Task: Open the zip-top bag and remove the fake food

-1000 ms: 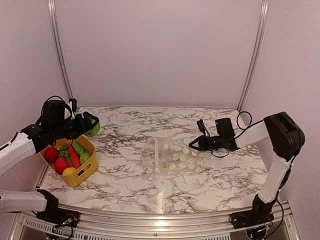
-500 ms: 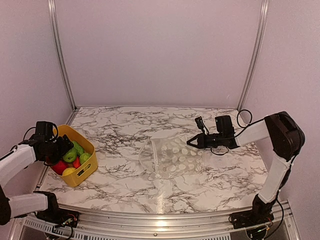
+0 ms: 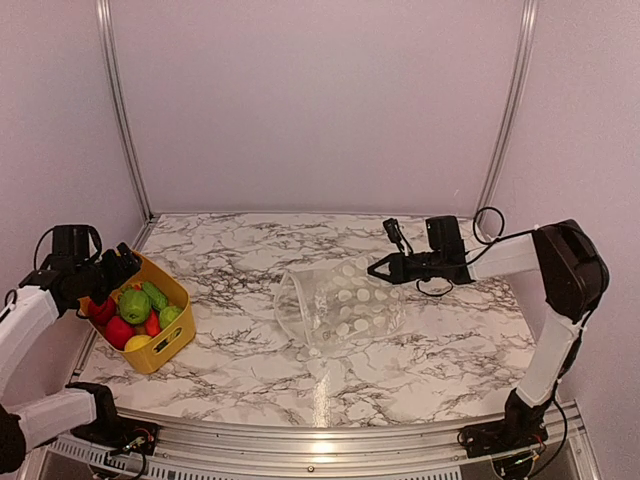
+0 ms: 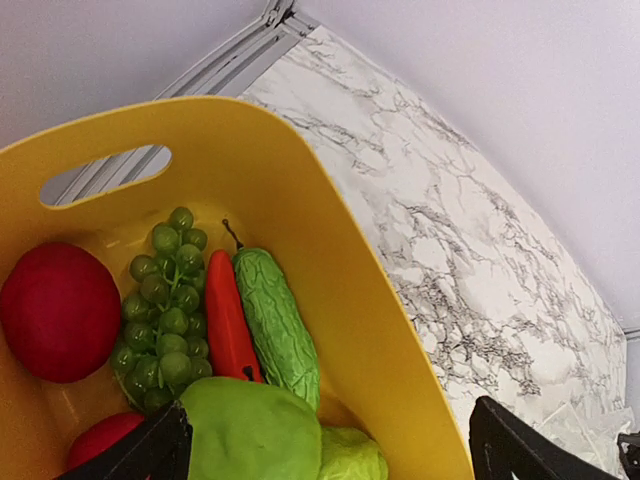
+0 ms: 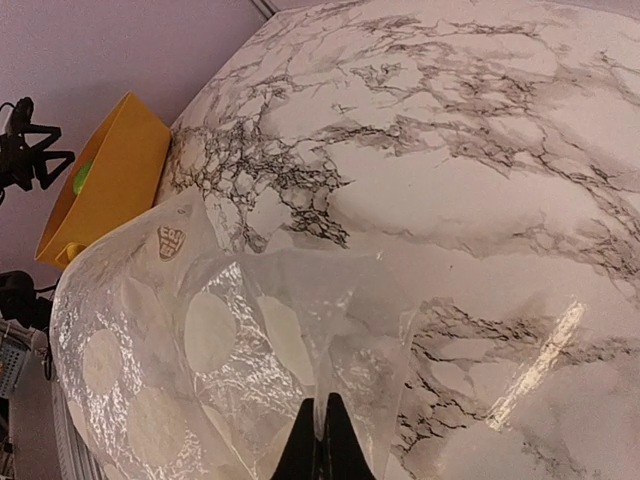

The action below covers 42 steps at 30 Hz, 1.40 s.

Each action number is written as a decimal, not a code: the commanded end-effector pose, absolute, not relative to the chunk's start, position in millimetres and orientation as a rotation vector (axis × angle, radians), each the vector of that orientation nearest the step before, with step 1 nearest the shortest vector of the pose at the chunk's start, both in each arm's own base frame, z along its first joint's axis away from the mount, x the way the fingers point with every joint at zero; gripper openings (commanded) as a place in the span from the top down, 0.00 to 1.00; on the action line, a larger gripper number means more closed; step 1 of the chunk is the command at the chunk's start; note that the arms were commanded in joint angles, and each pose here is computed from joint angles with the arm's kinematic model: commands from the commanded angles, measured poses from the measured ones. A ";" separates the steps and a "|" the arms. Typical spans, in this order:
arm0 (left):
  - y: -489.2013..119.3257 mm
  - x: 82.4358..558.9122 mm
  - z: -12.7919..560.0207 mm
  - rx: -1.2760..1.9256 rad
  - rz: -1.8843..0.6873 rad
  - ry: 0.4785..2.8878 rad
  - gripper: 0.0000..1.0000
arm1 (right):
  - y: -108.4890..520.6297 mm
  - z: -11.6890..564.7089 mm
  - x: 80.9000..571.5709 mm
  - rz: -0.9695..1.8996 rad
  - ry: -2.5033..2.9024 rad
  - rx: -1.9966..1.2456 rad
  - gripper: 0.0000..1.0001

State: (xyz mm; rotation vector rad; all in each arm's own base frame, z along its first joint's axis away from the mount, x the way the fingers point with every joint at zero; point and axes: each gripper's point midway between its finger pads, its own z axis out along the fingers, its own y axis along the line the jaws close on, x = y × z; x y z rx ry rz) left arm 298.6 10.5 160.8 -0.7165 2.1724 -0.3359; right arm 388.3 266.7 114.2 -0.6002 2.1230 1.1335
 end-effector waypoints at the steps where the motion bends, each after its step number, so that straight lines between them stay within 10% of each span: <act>1: -18.2 300.6 209.1 -0.506 -0.468 2.086 0.01 | 279.0 134.6 384.5 1.113 2.053 -0.675 1.00; 22: -280.1 310.2 217.4 0.342 -1.245 2.084 0.02 | 309.9 215.7 305.9 1.010 1.591 -1.038 1.00; 32: -332.1 308.1 182.7 0.498 -1.356 2.119 0.17 | 309.5 230.6 288.3 1.059 1.502 -1.077 1.00; 42: -333.0 303.4 187.5 0.534 -1.346 2.071 0.95 | 300.4 227.9 302.8 0.966 1.570 -0.992 1.00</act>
